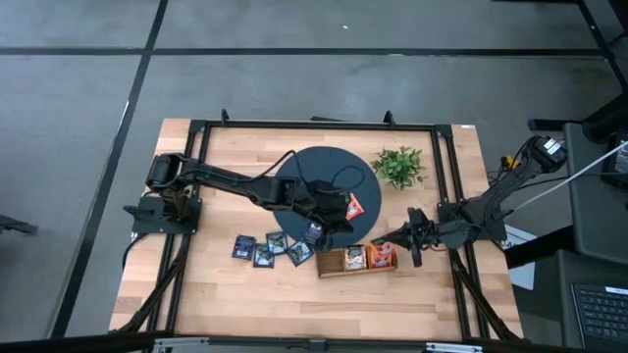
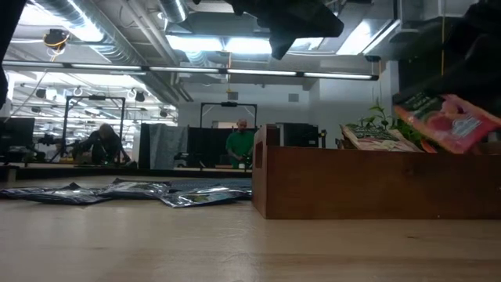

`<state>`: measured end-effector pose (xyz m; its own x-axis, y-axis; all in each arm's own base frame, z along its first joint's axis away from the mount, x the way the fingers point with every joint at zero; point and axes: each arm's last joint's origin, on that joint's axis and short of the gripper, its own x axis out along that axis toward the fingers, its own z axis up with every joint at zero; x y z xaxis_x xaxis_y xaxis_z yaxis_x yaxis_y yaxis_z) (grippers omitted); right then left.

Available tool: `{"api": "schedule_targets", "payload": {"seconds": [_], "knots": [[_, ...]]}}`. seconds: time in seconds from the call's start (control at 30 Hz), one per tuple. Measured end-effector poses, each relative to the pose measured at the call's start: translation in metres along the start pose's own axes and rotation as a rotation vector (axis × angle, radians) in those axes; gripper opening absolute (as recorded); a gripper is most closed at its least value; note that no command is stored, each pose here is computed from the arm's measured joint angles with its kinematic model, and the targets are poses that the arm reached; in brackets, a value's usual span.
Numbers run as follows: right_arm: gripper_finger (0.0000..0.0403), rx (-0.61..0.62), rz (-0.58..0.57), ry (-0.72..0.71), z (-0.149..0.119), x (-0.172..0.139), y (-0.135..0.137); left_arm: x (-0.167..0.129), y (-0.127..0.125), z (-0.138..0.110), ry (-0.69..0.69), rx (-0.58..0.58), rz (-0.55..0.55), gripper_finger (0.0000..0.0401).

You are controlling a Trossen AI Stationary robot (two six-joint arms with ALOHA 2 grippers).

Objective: Pick & Place Tea
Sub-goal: Put the orange tea bag into the right section of the wooden organizer

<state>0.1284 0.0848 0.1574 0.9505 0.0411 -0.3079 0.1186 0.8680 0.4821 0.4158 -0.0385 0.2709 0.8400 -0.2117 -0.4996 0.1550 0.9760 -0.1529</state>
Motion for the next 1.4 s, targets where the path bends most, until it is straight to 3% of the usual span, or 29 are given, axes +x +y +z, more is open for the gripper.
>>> {"api": "schedule_targets", "payload": {"seconds": [0.87,1.1,1.2,1.4], "knots": [[0.0073,0.044,-0.016,-0.014,-0.001,0.0,-0.003,0.0,0.0,0.0,-0.002,0.002,0.019,0.0015],[0.0099,-0.082,0.089,0.008,0.032,0.006,0.017,0.0,0.0,0.0,-0.002,0.002,0.019,0.0015],[0.0103,-0.141,0.06,0.08,0.053,0.006,0.027,0.0,0.0,0.0,-0.003,-0.002,0.019,0.0015],[0.0104,-0.201,-0.065,0.375,0.083,0.011,0.034,0.0,0.0,-0.001,0.005,-0.014,0.02,0.0015]]}}
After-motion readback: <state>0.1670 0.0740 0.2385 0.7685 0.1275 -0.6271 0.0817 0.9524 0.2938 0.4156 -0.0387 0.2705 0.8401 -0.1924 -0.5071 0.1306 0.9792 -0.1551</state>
